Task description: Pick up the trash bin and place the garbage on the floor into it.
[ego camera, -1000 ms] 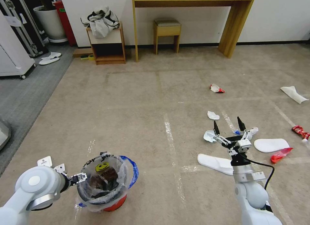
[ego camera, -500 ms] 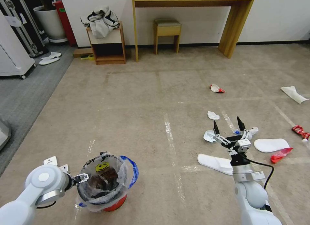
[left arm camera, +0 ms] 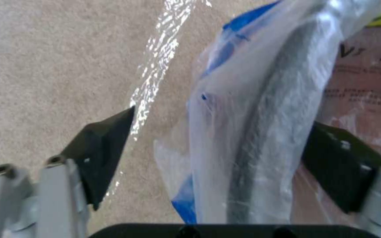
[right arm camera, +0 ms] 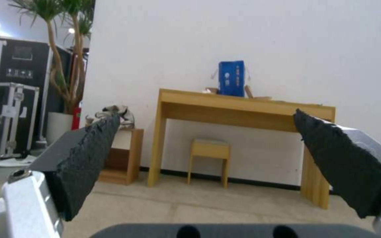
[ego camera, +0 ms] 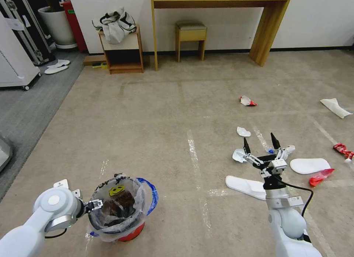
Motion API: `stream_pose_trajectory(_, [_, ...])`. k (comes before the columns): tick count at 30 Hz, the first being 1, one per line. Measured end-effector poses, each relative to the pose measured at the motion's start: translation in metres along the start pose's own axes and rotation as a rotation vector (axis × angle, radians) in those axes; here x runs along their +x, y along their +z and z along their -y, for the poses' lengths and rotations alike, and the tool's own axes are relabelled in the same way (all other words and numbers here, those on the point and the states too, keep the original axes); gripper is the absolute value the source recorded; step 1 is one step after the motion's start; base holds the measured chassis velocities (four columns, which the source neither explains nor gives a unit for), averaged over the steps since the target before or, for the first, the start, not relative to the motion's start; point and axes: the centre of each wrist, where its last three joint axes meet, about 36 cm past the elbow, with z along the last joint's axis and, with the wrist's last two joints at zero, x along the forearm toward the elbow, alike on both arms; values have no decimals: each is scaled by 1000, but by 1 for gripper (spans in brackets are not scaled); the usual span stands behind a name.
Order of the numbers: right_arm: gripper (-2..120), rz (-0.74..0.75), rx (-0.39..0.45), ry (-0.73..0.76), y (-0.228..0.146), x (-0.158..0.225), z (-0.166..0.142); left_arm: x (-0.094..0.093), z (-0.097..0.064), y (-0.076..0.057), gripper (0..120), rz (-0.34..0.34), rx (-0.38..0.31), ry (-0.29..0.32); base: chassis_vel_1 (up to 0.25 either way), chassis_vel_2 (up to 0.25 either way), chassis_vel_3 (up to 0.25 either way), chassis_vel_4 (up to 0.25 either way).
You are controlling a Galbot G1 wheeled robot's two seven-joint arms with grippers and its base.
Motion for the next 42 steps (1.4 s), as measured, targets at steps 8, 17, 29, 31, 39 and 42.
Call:
stream_pose_trajectory(8, [100,-7,0,-3,-1,4,-2,3,1,9,52,-18,-14,5,0,0,0,0])
stream_pose_trajectory(17, [100,3,0,-6,-5,3,-2,8,2,13,21,-38,-20,21,0,0,0,0])
stream_pose_trajectory(29, [100,3,-9,1,-7,6,-2,12,6,20,4,-55,-28,36,0,0,0,0])
stream_pose_trajectory(31, [100,2,-11,2,-8,7,-3,12,7,20,4,-60,-27,40,0,0,0,0])
stream_pose_trajectory(39, [100,2,-18,8,-10,9,-3,11,8,21,4,-74,-17,56,0,0,0,0])
stream_pose_trajectory(42, [100,3,-19,10,-10,9,-2,14,7,22,4,-71,-8,68,0,0,0,0])
